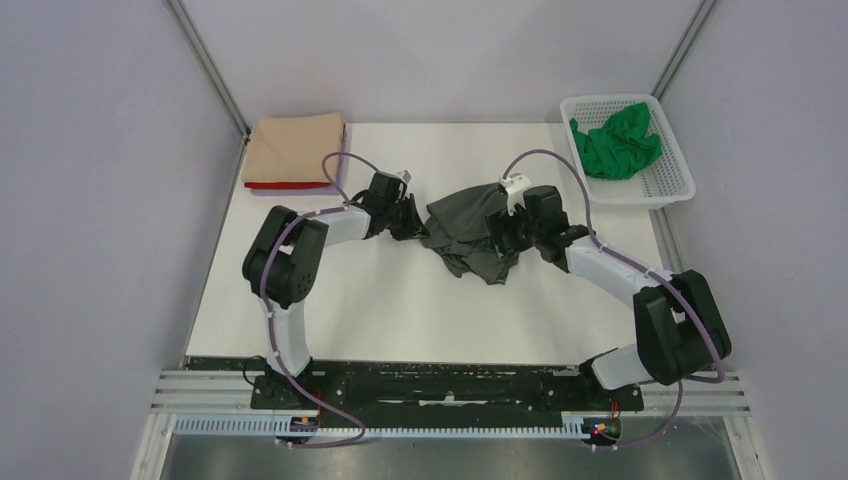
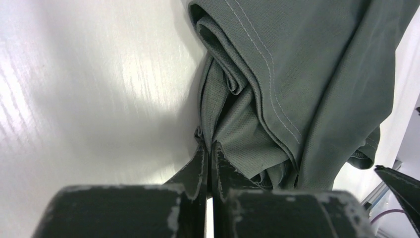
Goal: Fold and stack the t-shirts
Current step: Flatten out the tshirt
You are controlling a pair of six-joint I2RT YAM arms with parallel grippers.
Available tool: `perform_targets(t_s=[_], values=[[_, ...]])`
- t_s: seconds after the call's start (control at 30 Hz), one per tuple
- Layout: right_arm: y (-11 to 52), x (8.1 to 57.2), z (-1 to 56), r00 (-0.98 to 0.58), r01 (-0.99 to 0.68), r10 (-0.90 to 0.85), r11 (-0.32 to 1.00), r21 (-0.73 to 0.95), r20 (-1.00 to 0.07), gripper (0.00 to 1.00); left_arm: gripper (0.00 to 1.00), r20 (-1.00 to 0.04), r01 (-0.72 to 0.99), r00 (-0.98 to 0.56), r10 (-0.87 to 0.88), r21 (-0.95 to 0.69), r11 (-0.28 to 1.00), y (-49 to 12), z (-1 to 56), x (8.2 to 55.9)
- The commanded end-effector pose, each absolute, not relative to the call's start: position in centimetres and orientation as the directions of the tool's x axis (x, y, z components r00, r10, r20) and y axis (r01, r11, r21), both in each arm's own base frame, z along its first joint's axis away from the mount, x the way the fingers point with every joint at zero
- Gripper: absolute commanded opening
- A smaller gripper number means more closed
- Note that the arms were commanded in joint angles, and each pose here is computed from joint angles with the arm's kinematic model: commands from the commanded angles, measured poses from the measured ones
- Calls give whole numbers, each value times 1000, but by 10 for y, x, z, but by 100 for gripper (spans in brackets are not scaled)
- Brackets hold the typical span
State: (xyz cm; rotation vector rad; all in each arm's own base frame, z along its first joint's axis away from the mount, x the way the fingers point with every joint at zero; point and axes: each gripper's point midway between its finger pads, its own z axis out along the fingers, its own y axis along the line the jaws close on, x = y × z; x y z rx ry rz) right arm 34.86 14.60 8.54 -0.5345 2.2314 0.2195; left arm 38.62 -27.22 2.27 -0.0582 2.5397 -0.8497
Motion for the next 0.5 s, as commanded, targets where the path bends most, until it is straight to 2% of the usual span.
perform_targets(t_s=[0.0,0.2,0.37,0.47], values=[[167,348,81,-593,-486,-294,873,42,-750,86,2,-471,140,-864,-177,-562,815,-269,43,388],[174,347,71,-621,-450,-247,889,80,-743,75,2,-476,147,-862,-175,-563,813,-269,48,386],[181,359,71,-605,-399,-151,907,133,-782,53,2,-495,173,-854,-163,-564,808,-269,52,385],[181,360,64,-624,-377,-131,914,150,-770,49,2,-504,181,-849,-160,-562,807,-269,55,386]])
